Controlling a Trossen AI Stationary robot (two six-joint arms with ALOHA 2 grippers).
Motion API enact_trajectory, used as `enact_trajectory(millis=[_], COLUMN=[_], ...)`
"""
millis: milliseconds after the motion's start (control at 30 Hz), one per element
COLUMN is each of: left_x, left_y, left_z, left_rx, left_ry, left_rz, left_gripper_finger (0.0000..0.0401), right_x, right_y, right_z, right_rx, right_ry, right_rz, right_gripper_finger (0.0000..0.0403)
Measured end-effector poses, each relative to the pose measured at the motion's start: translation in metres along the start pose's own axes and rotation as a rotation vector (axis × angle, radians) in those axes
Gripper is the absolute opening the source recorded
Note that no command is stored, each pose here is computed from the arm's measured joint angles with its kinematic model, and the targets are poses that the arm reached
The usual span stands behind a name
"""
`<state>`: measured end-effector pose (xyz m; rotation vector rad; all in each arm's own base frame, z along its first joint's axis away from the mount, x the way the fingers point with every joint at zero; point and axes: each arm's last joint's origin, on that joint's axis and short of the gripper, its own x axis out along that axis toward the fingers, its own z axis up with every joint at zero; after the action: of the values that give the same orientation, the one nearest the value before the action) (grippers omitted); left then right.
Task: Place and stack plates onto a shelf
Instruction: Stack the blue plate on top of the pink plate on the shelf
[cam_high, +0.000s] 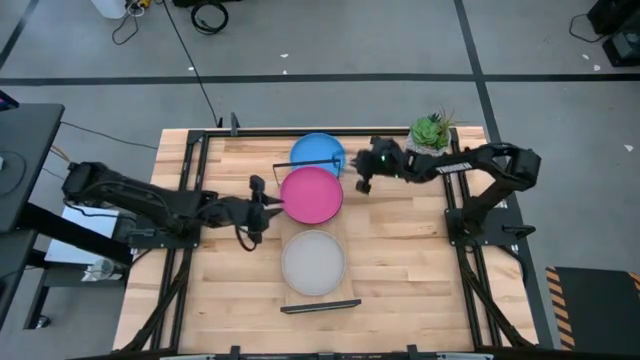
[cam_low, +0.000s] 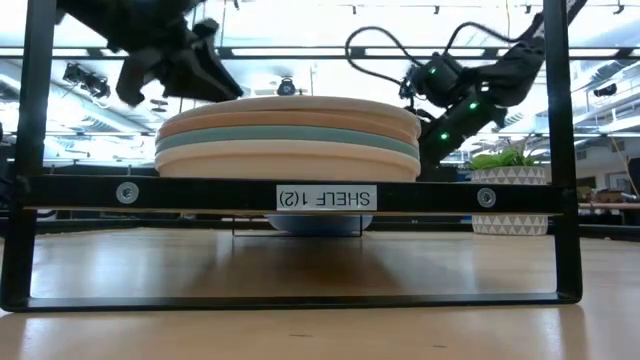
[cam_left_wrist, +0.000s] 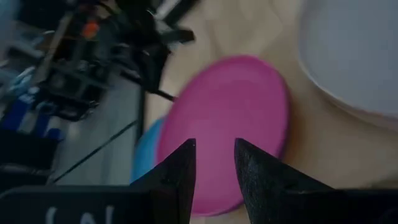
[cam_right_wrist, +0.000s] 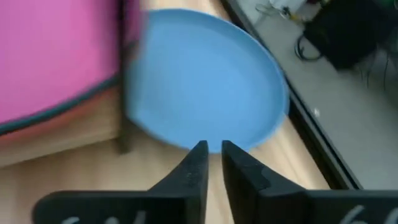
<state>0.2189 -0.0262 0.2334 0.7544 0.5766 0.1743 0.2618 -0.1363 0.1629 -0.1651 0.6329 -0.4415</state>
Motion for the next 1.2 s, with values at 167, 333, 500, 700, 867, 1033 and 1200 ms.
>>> enact_trajectory(millis=[167, 333, 500, 700, 867, 1033, 1200], left_x=[-0.019, -0.031, -0.036, -0.038, -0.038, -0.038, -0.038], left_y=[0.013, 0.023, 0.022, 0.018, 0.018, 0.018, 0.018], left_z=[0.002, -0.001, -0.010, -0.016, -0.016, -0.016, -0.016], left_rx=[-0.154, -0.368, -0.461, -0.488, -0.506, -0.507, -0.511], left_ry=[-0.010, -0.023, 0.019, 0.078, 0.075, 0.073, 0.072], left_rz=[0.134, 0.206, 0.177, 0.150, 0.150, 0.151, 0.151], left_gripper_finger=[0.0116, 0.0116, 0.0116, 0.0116, 0.0116, 0.0116, 0.0116], right_x=[0.022, 0.049, 0.070, 0.087, 0.088, 0.088, 0.087], right_y=[-0.033, -0.059, -0.071, -0.073, -0.070, -0.068, -0.071], right_z=[-0.001, 0.000, 0.000, -0.006, -0.010, -0.008, -0.005], right_rx=[0.171, 0.306, 0.413, 0.417, 0.393, 0.431, 0.476], right_ry=[0.073, 0.161, 0.159, 0.224, 0.273, 0.271, 0.251], right_rz=[0.050, 0.142, 0.239, 0.138, 0.056, 0.047, 0.038], right_gripper_finger=[0.0106, 0.0171, 0.0221, 0.0233, 0.0190, 0.0114, 0.0035])
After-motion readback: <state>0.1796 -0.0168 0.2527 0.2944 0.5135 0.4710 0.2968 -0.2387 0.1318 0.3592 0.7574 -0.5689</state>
